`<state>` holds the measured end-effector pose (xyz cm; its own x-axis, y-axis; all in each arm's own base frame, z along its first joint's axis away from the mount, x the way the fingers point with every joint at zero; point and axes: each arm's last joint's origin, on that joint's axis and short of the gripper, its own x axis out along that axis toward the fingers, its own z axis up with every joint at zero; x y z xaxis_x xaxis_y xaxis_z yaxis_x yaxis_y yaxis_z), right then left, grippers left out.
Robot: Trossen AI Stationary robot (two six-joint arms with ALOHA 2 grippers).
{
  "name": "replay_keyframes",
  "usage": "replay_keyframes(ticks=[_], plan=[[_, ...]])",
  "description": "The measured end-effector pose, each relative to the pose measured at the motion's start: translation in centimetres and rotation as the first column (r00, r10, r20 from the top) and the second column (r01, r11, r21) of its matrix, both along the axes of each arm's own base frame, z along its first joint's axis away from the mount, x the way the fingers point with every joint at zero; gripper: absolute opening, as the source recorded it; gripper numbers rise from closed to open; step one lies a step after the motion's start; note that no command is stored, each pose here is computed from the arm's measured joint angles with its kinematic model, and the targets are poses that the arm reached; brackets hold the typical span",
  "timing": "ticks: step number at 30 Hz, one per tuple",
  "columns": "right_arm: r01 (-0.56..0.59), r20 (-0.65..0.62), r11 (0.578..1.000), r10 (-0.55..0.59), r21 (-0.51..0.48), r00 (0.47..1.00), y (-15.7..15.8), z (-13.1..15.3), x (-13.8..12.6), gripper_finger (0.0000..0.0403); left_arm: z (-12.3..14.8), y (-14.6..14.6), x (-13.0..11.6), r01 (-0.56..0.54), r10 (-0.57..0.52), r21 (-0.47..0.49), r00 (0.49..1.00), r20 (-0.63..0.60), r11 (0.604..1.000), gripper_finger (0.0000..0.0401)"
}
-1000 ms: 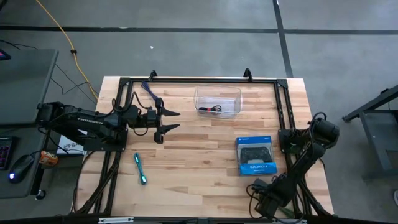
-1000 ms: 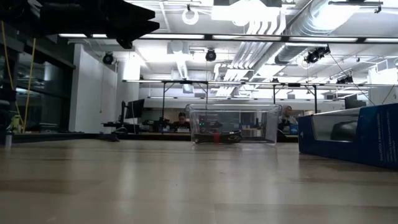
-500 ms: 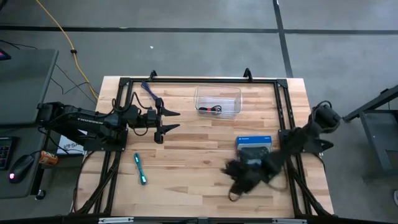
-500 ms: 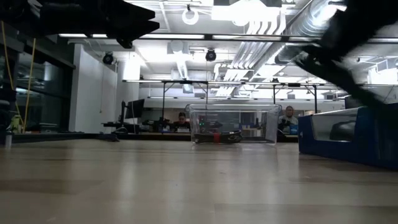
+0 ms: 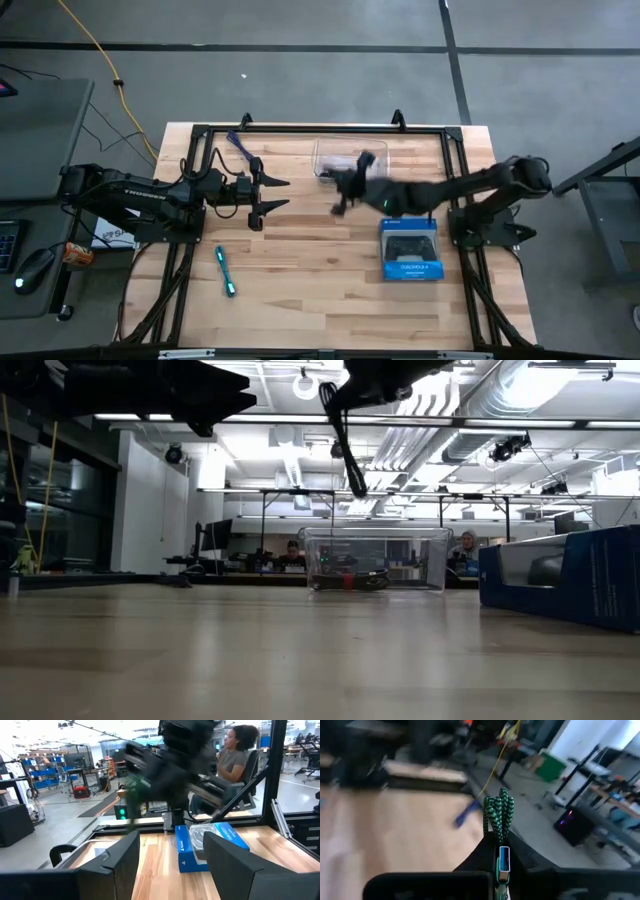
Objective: Pick and place USB-C Cables
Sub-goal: Put the green charger cable into the bin
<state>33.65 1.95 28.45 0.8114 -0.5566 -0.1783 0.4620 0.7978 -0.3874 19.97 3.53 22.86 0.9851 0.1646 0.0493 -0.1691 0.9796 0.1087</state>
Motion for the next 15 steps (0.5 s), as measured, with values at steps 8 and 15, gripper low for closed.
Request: replay_keyframes(ticks=[8, 15], plan=[[0.109, -0.017, 0.991, -0.108, 0.083, 0.994, -7.8, 0.6, -1.3, 0.0001, 0.0, 0.0, 0.0, -0.005, 0.005, 0.001, 1.000, 0.003, 1.000, 0.0199], [0.189, -0.213, 0.961, -0.145, 0.202, 0.966, -11.4, -4.2, -0.7, 0.0000, 0.0, 0.0, 0.0, -0.008, 0.008, 0.000, 1.000, 0.003, 1.000, 0.0199]])
